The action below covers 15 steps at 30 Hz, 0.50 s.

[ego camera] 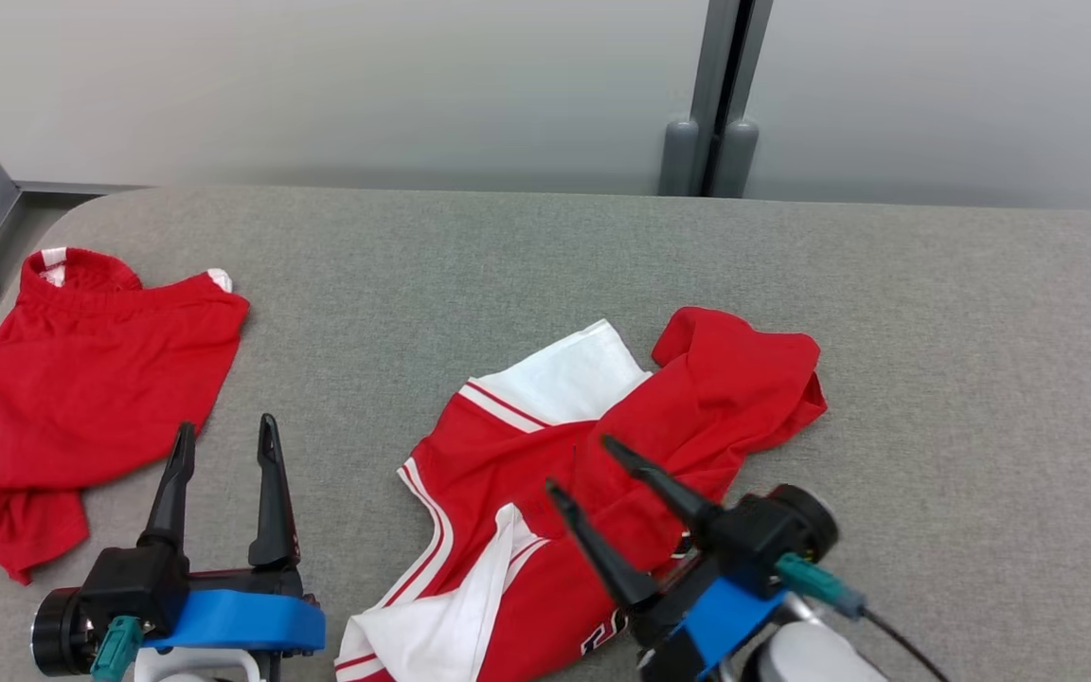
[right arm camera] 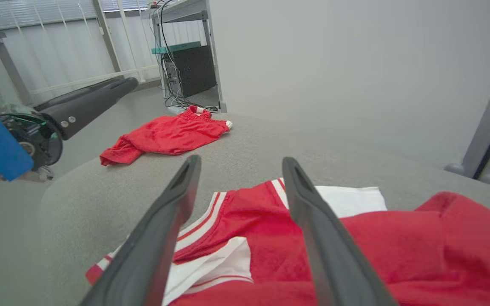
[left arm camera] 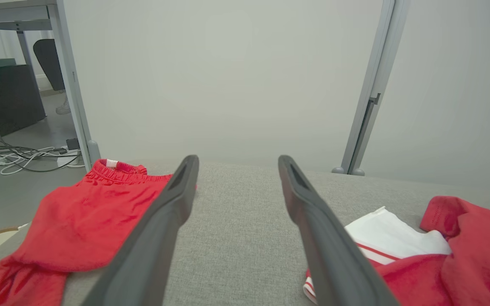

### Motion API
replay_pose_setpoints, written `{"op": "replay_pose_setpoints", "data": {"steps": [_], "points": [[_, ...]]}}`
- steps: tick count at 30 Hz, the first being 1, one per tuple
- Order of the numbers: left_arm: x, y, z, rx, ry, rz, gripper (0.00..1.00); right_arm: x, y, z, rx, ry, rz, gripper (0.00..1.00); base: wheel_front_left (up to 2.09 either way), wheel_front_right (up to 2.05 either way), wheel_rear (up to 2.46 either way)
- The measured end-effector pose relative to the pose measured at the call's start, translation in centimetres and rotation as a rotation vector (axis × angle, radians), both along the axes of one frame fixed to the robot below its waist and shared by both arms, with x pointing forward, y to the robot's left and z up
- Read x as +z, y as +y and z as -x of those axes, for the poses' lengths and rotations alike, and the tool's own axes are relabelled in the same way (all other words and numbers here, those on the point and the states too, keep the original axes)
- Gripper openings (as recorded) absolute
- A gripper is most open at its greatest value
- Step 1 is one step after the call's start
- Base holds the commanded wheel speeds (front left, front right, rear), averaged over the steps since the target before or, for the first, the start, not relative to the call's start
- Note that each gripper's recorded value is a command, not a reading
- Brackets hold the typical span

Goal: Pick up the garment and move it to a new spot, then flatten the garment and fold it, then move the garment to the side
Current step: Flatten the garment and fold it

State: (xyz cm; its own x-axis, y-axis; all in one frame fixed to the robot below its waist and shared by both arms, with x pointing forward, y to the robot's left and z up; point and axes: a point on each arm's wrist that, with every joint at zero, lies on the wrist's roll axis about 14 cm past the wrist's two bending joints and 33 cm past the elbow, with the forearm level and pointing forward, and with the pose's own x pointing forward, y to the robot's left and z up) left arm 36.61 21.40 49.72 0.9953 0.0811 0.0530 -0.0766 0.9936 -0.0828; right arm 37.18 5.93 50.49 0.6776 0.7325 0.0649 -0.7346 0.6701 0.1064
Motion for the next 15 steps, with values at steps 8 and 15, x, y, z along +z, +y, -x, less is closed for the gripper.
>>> {"op": "replay_pose_setpoints", "data": {"steps": [8, 15], "points": [[-0.1, -1.1, -0.2, -0.039, 0.001, -0.007, 1.0, 0.9, -10.8, -2.7, -0.355, -0.03, -0.023, 1.0, 0.0, 0.0, 0.0], [-0.3, -1.8, -0.5, -0.066, 0.007, -0.017, 1.0, -1.2, -16.5, -1.5, -0.539, 0.019, 0.003, 1.0, 0.0, 0.0, 0.0]]}}
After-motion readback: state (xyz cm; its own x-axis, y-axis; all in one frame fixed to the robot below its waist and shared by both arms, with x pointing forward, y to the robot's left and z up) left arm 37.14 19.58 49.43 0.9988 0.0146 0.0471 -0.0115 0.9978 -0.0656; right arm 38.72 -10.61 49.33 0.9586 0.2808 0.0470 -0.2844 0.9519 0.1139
